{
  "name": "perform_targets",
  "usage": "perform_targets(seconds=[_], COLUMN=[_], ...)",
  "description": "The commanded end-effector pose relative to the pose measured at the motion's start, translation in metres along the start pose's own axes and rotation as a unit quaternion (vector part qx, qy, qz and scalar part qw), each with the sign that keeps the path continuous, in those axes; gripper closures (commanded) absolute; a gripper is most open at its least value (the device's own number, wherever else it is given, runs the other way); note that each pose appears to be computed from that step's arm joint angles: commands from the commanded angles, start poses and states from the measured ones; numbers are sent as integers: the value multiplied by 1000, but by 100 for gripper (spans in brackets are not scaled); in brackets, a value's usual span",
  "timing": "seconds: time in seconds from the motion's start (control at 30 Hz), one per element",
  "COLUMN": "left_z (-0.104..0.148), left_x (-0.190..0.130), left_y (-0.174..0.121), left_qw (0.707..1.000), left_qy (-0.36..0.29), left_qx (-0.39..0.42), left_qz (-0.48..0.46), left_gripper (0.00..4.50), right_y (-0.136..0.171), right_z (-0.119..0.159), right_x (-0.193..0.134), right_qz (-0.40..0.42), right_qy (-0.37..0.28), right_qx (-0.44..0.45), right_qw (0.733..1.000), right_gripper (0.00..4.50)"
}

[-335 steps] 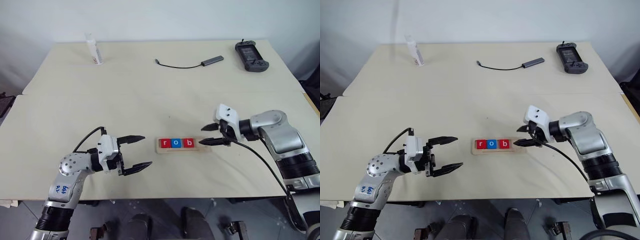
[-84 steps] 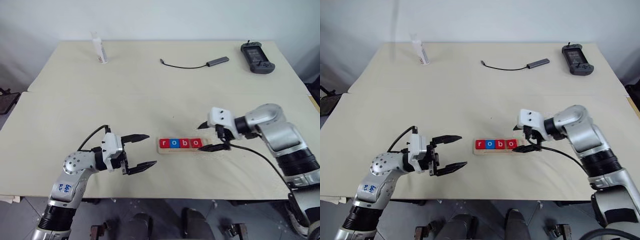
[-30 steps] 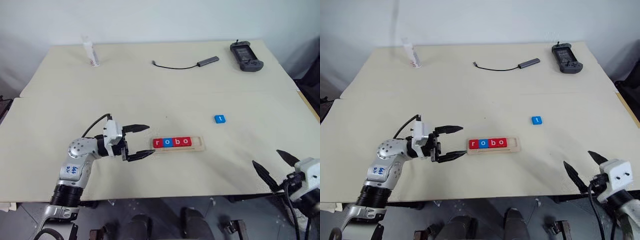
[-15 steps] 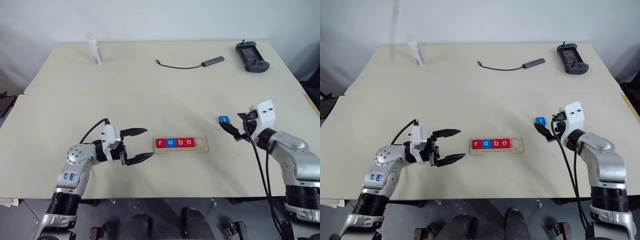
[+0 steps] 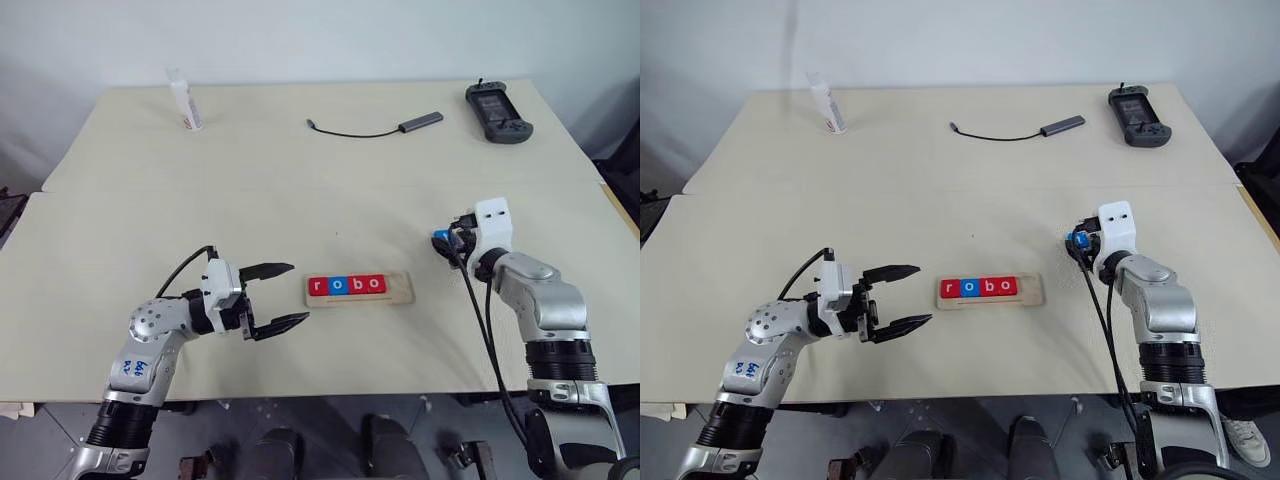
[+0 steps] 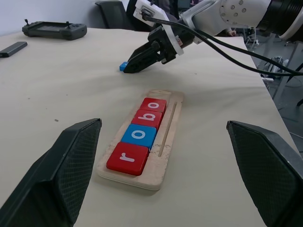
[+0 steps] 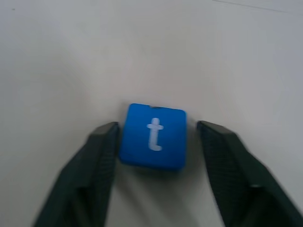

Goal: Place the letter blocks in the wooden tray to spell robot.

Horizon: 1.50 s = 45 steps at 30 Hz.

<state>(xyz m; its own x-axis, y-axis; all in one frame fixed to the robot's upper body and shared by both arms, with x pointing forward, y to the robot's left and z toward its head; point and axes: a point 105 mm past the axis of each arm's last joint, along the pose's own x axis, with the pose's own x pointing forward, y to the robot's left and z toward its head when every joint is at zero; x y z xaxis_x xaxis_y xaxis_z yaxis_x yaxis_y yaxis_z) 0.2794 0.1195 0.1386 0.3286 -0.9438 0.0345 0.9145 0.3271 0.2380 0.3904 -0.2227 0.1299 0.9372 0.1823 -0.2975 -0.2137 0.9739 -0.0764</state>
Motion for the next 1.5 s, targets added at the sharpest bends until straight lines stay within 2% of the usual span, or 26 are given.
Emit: perform_targets(seconds=[0.03, 0.13, 0.27, 0.33, 0.47, 0.7, 0.8, 0.87, 0.93, 1.03, 1.13, 1.3, 1.37, 1.5], left_z=[11, 10, 8, 7, 4, 8, 10, 10, 10, 9, 9, 10, 12, 14], left_x=[2, 4, 11, 14, 19, 22, 21, 20, 18, 17, 17, 16, 16, 14], left_y=[0, -2, -5, -7, -8, -9, -11, -11, -11, -12, -14, -16, -17, -19], left_qw=[1000, 1000, 999, 999, 998, 995, 994, 994, 994, 995, 995, 995, 995, 995], left_qy=[-13, -17, -25, -26, -30, -34, -32, -31, -30, -29, -31, -31, -30, -28], left_qx=[20, 17, 8, 7, -1, -1, -2, -4, -7, -9, -15, -15, -14, -12], left_qz=[-4, -9, -21, -32, -62, -94, -104, -104, -100, -97, -91, -88, -90, -94], left_gripper=[0, 0, 0, 0, 0, 0, 0, 0, 0, 0, 0, 0, 0, 0], right_y=[0, 0, -1, 1, 18, 40, 37, 33, 30, 26, 23, 6, 0, -14], right_z=[2, 8, 13, 9, -17, -43, -48, -39, -30, -21, -20, -19, -27, -35], right_x=[-9, -20, -53, -68, -103, -105, -102, -103, -107, -113, -124, -126, -122, -104], right_qz=[-2, 0, -17, -24, -44, -41, -40, -37, -17, 27, 121, 240, 282, 308], right_qy=[-2, -14, -34, -28, -6, 13, 10, -7, -18, -14, 15, 57, 87, 101], right_qx=[7, -4, 6, 11, 48, 86, 91, 77, 56, 27, -41, -146, -187, -245], right_qw=[1000, 1000, 999, 999, 998, 995, 995, 996, 998, 999, 992, 958, 937, 914], right_gripper=[299, 303, 303, 303, 303, 303, 195, 124, 63, 63, 63, 63, 63, 63])
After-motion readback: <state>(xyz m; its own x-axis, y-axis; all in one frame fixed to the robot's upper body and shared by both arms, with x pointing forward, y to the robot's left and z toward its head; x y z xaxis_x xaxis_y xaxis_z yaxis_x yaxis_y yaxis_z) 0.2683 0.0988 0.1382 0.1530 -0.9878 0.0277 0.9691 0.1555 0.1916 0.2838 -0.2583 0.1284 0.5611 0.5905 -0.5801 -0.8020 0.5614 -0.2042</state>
